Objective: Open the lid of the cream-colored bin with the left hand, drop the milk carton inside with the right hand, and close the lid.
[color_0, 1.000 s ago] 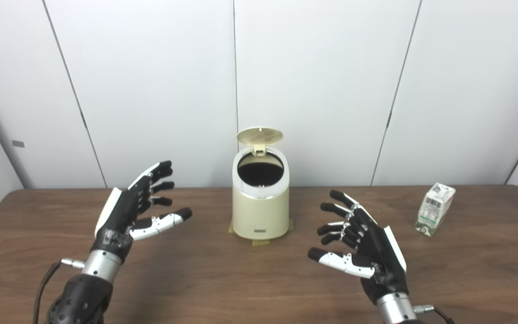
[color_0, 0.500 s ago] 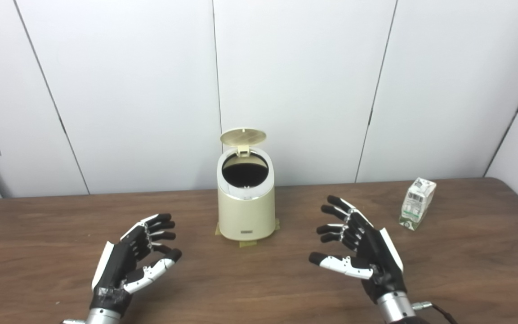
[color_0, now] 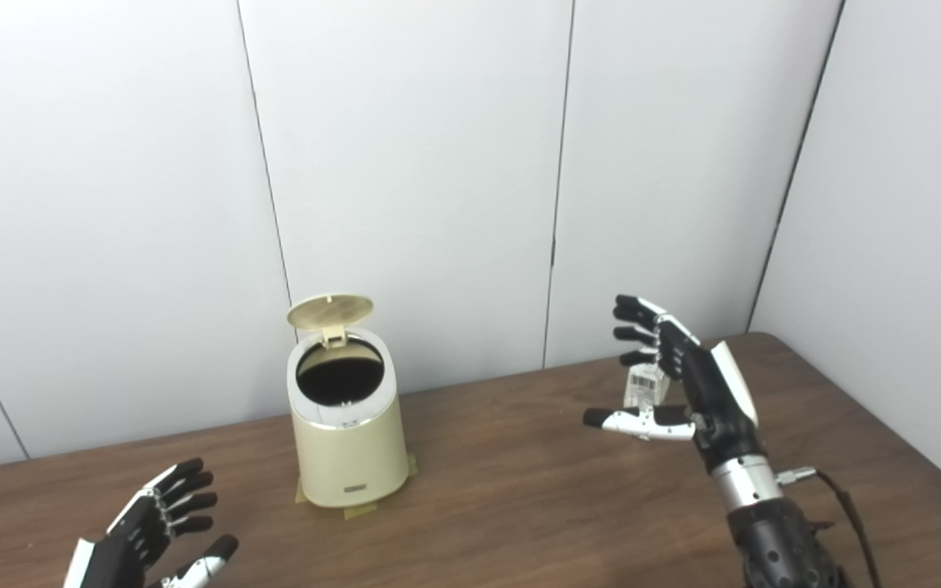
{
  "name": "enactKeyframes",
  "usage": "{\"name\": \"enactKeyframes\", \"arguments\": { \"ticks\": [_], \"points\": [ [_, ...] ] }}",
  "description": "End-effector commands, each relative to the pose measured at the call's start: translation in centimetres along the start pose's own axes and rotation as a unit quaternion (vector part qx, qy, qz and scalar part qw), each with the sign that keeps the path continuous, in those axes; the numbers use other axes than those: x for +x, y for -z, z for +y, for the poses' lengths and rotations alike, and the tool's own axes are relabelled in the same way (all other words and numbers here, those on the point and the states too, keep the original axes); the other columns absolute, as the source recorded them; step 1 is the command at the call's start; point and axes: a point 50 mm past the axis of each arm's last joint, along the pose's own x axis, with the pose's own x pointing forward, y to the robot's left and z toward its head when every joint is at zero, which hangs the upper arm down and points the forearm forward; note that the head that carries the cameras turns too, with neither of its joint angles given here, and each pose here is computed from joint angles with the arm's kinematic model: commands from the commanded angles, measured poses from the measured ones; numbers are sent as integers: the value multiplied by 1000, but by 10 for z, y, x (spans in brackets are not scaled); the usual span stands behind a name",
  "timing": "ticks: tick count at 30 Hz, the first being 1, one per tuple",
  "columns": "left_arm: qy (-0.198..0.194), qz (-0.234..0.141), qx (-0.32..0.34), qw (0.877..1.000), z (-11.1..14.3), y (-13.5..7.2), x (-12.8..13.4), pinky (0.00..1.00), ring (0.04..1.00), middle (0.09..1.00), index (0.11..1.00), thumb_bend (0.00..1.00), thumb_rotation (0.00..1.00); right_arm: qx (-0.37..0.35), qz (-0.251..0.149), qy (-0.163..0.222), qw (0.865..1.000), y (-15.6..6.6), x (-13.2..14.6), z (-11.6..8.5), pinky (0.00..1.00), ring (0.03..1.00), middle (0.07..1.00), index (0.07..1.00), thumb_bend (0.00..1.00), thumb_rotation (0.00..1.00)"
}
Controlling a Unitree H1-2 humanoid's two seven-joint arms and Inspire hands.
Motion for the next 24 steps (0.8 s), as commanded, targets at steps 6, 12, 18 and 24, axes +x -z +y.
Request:
{"name": "enactKeyframes", "arguments": {
  "ticks": [6, 12, 18, 24],
  "points": [
    [7, -28, 15, 999, 11, -12, 9, 692, 755, 821, 835, 535, 5, -39, -19, 61, 997, 2, 47, -59, 874, 936, 936, 920, 779, 225],
    [11, -23, 6, 1000, 12, -13, 10, 711, 779, 836, 851, 524, 0, -19, 16, 50, 998, 7, 71, -60, 885, 949, 939, 916, 864, 279],
    [15, -22, 9, 1000, 9, -15, 10, 695, 777, 833, 850, 513, 0, -14, 65, -1, 998, 23, 90, -61, 947, 998, 997, 978, 887, 270],
    [10, -19, 23, 999, 9, -19, 9, 710, 755, 817, 837, 513, 0, -11, 93, -42, 995, 44, 92, -60, 820, 1000, 1000, 1000, 922, 263]
  ]
}}
